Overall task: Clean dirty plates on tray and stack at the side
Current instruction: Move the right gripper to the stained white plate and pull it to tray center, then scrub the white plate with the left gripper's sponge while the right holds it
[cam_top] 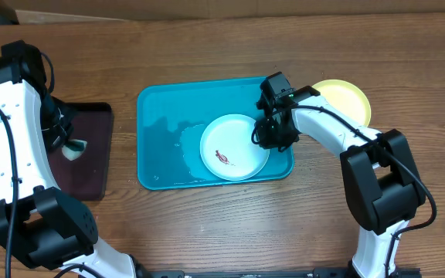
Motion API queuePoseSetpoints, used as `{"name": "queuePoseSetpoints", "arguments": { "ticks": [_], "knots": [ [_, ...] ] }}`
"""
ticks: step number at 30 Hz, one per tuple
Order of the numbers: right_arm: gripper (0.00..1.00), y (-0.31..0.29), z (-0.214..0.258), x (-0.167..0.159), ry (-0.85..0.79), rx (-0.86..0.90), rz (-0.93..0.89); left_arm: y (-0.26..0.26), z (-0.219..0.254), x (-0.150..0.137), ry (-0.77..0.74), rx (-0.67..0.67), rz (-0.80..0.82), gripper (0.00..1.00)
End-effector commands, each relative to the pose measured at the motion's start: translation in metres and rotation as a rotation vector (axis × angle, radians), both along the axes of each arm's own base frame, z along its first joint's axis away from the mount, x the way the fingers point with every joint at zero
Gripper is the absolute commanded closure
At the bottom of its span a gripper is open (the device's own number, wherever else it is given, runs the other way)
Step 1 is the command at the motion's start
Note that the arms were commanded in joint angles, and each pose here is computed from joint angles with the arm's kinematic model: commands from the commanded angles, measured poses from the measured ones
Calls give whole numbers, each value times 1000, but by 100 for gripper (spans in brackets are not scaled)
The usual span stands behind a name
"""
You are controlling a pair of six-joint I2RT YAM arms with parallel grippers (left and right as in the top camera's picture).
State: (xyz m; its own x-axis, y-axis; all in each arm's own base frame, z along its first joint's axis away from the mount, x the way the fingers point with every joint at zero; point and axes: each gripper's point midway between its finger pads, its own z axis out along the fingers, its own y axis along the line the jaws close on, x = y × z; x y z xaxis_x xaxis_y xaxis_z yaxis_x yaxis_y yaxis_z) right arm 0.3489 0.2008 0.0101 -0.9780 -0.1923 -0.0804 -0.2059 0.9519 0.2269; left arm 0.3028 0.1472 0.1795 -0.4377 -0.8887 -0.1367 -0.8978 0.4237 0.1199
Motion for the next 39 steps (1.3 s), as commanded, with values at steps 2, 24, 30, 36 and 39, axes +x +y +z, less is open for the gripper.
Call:
{"name": "queuePoseSetpoints", "arguments": {
  "ticks": [2, 24, 30, 36, 39],
  "knots": [
    [83, 12, -3, -2, 9, 24, -38, -17, -6, 16, -49, -104, -130, 96],
    [96, 94, 12, 3, 1, 200, -394, -176, -5, 67, -154, -224, -697, 96],
    [96, 89, 5, 1, -15, 153, -399, -215, -25, 71, -176, -254, -793, 95],
    [96, 88, -7, -1, 22, 139, -460, -247, -63, 70, -203, -327, -848, 95],
    [94, 91, -6, -3, 33, 149, -451, -249, -75, 67, -195, -329, -849, 96]
  ]
}}
